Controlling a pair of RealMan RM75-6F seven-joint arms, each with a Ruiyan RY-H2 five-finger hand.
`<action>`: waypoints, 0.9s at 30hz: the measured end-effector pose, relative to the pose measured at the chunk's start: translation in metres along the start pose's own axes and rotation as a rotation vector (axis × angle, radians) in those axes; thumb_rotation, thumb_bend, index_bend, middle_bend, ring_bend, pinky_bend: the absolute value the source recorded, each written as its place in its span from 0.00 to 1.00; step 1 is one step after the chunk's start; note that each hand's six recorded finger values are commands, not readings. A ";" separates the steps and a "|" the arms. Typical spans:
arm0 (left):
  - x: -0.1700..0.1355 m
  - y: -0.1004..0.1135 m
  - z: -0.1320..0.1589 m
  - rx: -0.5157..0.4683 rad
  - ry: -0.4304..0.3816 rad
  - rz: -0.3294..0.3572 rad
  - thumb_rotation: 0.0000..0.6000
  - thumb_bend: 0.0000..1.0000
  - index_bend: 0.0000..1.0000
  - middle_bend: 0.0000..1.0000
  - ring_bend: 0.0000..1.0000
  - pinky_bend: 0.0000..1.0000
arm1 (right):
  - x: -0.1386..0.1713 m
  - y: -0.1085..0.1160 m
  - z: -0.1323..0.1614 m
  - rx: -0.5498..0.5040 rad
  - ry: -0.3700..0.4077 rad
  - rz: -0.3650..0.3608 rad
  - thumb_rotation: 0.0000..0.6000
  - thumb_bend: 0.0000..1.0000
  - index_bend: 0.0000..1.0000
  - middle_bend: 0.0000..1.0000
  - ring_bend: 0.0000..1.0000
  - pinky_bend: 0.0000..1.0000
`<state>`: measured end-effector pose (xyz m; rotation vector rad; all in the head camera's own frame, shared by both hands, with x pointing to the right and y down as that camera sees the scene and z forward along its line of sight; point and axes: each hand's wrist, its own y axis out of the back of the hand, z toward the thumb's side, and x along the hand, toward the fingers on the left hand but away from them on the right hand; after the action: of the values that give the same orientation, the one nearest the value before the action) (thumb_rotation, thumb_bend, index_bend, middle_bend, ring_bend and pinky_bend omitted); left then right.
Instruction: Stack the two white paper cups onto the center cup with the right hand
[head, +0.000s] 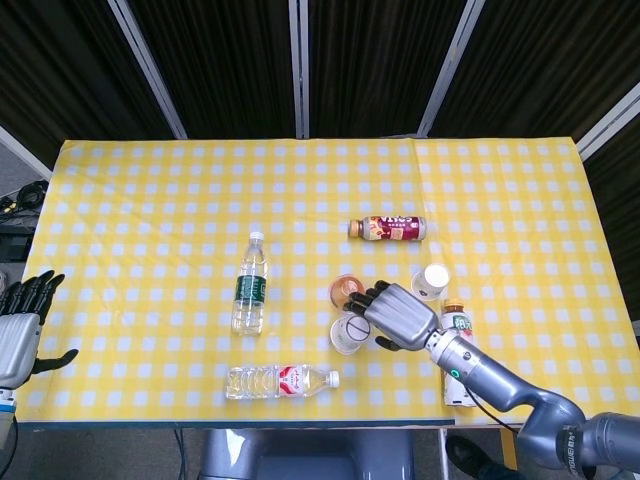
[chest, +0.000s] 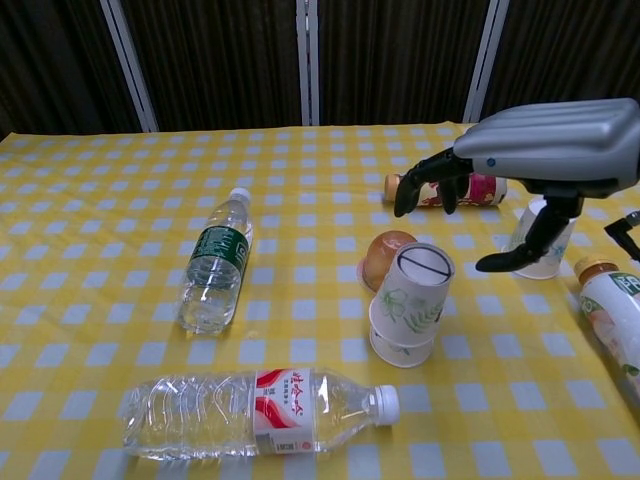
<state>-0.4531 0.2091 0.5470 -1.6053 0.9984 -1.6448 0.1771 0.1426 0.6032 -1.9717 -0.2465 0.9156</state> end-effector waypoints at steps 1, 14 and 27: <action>0.000 0.000 0.000 0.000 0.000 0.000 1.00 0.00 0.00 0.00 0.00 0.00 | 0.000 0.000 0.000 0.001 0.000 0.000 1.00 0.17 0.26 0.23 0.35 0.33; 0.001 -0.002 0.000 0.008 0.005 -0.004 1.00 0.00 0.00 0.00 0.00 0.00 | 0.010 0.027 -0.045 0.109 -0.112 -0.117 1.00 0.16 0.20 0.12 0.17 0.20; 0.001 -0.003 0.002 0.014 0.006 -0.003 1.00 0.00 0.00 0.00 0.00 0.00 | 0.016 -0.002 -0.137 -0.028 -0.399 0.021 1.00 0.14 0.15 0.05 0.10 0.19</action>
<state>-0.4513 0.2100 0.5497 -1.5942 0.9855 -1.6559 0.2830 0.0609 0.6379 -1.8053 -0.4672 1.3226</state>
